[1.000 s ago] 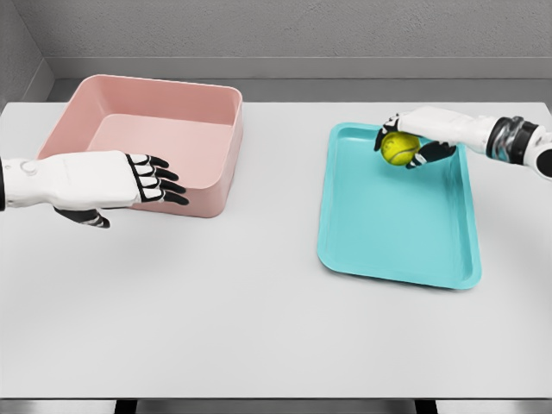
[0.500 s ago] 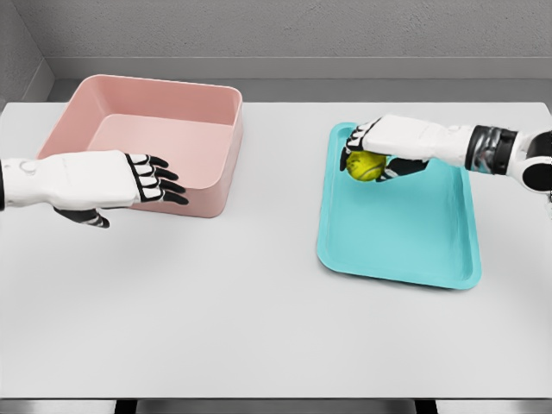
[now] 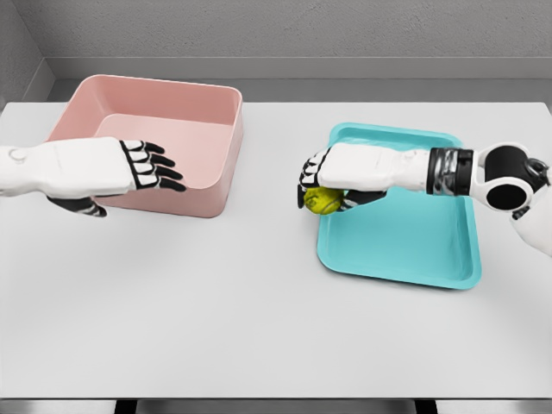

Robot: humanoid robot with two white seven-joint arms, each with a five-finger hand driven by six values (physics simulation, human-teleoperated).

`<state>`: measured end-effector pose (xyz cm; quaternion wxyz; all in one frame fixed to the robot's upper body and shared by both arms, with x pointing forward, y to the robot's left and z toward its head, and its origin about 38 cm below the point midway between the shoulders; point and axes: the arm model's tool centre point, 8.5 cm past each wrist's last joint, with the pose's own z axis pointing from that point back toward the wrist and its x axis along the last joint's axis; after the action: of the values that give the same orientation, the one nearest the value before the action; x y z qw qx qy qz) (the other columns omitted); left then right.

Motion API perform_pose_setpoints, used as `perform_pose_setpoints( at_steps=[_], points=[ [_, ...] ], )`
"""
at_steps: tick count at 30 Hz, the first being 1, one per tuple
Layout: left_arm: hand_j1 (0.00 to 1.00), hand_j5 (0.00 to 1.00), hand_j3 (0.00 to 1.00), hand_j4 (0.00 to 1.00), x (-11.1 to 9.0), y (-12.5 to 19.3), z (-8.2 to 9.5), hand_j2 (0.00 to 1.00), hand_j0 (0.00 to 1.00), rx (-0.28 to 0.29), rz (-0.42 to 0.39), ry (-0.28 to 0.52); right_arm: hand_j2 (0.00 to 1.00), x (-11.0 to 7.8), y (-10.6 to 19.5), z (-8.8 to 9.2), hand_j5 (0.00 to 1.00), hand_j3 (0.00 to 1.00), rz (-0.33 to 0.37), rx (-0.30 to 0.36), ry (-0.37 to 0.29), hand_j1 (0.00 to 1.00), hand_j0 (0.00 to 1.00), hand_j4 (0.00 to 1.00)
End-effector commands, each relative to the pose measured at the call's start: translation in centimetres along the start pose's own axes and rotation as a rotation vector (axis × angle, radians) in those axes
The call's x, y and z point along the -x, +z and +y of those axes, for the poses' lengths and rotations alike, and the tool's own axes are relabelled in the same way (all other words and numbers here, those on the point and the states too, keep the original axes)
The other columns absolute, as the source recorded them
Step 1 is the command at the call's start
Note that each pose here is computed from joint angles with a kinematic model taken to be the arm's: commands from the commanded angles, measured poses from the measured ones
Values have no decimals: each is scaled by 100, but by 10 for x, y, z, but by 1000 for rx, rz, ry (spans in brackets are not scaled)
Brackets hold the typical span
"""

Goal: Put the tennis from the blue tray into the pink basket with both arms

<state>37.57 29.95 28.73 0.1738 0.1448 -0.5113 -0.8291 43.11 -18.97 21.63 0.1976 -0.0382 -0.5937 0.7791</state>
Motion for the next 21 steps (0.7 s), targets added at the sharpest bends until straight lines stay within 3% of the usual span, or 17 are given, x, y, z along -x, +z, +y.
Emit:
perform_pose_setpoints(
  at_steps=[1,5,12,17,19,21],
  points=[
    [100,100,100,100,5,15,1,100,100,7,32,9,53,-9,-14,3,53,53,-38,1,-12,53,53,53],
    [100,100,100,100,7,34,-16,100,100,70,72,34,53,-19,-33,9,53,53,-85,-5,-24,53,53,53],
    [100,100,100,100,2,33,-32,100,100,99,61,69,53,-35,-56,22,53,53,-146,-22,-48,53,53,53],
    [100,100,100,100,2,31,-30,100,100,90,58,65,54,-44,-73,36,54,54,-178,-44,-80,54,54,54],
    [100,100,100,100,5,31,-18,100,100,53,65,49,54,-43,-80,39,54,54,-179,-52,-95,54,54,54],
    [100,100,100,100,-3,1,-14,100,100,-10,-4,58,54,-41,-84,41,54,54,-176,-54,-102,54,54,54]
  ],
)
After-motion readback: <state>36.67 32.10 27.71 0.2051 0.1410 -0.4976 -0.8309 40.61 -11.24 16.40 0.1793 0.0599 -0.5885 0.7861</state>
